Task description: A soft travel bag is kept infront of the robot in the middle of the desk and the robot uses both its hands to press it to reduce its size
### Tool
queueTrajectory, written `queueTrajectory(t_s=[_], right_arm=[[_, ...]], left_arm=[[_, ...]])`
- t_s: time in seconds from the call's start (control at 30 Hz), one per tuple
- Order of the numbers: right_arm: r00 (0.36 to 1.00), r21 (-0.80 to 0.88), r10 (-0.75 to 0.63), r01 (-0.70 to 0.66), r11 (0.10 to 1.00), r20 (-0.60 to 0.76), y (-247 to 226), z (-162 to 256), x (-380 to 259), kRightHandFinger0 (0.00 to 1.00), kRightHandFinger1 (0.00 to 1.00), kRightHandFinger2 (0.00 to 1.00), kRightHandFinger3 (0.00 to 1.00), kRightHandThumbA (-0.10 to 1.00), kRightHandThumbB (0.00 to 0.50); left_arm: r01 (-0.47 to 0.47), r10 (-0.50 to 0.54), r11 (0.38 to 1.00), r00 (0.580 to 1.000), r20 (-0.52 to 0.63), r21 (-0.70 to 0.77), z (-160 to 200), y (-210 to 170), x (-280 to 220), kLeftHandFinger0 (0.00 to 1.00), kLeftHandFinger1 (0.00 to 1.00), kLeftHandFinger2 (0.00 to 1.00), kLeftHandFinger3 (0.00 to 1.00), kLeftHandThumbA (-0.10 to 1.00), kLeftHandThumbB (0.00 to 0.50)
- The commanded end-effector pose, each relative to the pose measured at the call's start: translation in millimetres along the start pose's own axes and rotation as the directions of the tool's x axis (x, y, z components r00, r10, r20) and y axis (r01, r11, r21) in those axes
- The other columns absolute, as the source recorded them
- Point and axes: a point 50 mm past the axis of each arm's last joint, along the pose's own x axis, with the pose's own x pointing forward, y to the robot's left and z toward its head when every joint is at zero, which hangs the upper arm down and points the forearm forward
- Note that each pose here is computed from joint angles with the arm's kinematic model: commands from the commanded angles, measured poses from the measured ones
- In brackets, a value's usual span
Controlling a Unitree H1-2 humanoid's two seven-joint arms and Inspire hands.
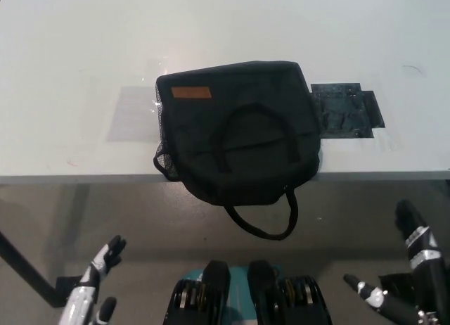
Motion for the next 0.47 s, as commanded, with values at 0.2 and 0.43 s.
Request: queueTrajectory(t_s=[0.2,0.43], right_arm=[[1.000,0.035,-0.003,0.002,0.999,0.012,15.7,-27.6,-7.8,1.00,1.00,1.00,1.00,1.00,0.121],[0.996,0.028,0.003,-0.001,1.000,-0.093,19.2,-39.6,-23.4,1.00,1.00,1.00,1.00,1.00,0.140]], left_arm=[[-0.024,0.018,0.997,0.997,-0.080,-0.074,-38.5,-20.0,-6.6,1.00,1.00,1.00,1.00,1.00,0.304],[-0.012,-0.004,0.994,0.989,-0.150,-0.106,-53.9,-24.3,-20.0,1.00,1.00,1.00,1.00,1.00,0.274]])
